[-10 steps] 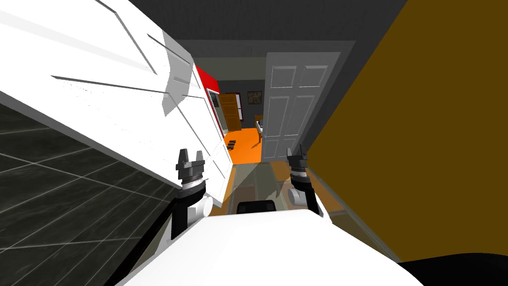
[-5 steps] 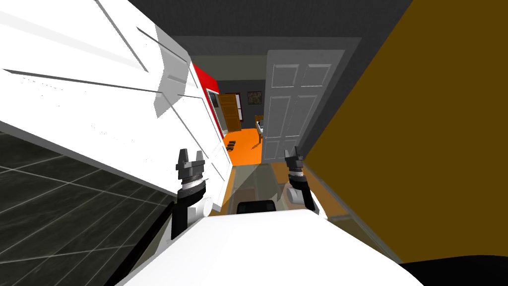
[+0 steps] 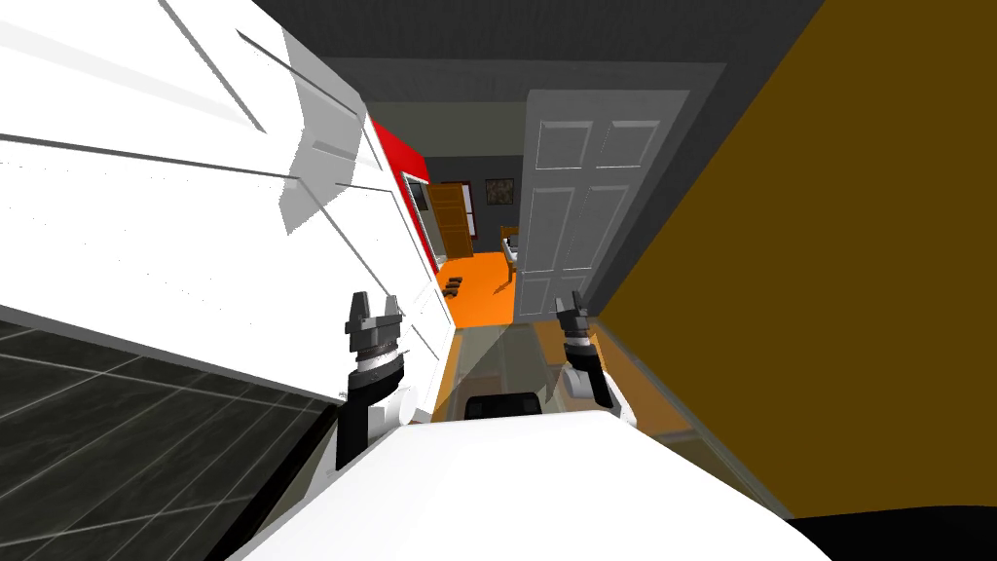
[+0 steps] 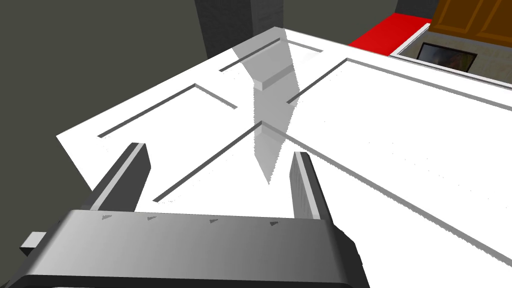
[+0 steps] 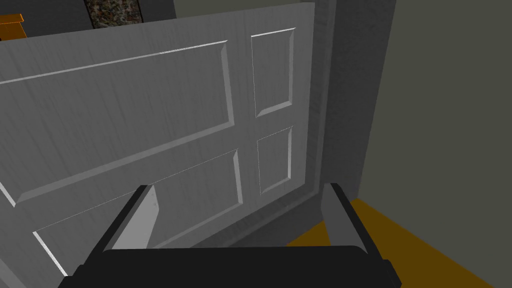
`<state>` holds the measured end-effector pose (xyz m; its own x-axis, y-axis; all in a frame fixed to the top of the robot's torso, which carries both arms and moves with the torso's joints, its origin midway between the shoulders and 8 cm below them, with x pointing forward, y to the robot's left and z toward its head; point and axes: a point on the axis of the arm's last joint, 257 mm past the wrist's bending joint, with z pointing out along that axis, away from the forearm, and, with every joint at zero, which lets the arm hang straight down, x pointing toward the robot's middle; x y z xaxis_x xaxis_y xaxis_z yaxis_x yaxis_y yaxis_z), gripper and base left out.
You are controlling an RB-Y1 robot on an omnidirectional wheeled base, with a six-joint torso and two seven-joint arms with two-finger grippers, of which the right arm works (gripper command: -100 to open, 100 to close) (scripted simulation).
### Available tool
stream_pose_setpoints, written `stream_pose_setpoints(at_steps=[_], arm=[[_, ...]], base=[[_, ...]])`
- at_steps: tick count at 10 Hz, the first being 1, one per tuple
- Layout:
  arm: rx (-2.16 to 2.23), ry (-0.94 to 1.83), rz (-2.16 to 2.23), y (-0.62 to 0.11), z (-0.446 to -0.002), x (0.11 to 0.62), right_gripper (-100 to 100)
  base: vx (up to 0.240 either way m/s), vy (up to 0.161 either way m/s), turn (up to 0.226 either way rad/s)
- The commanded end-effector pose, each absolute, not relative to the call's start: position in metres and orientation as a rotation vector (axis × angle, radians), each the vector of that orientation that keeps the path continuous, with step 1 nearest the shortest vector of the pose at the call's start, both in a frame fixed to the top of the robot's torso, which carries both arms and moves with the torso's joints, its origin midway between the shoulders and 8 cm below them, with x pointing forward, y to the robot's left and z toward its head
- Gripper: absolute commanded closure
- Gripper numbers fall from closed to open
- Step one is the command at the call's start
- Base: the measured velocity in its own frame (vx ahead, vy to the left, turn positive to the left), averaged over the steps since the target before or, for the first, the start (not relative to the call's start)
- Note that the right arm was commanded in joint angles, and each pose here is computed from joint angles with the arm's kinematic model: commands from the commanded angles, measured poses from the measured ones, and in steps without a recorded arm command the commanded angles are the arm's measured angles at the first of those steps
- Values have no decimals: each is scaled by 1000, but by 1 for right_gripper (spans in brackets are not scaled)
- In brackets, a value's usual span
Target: Pull the door open
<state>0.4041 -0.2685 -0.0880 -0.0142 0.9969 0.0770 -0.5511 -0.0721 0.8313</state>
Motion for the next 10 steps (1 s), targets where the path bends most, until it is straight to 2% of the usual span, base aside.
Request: stream_pose_setpoints(at_steps=[1,10], arm=[[833,747,1470,-269,-100,410,-100],[887,872,1413,-279,-169,438,-100]], base=[[104,-2,-3],[97,7,-3]])
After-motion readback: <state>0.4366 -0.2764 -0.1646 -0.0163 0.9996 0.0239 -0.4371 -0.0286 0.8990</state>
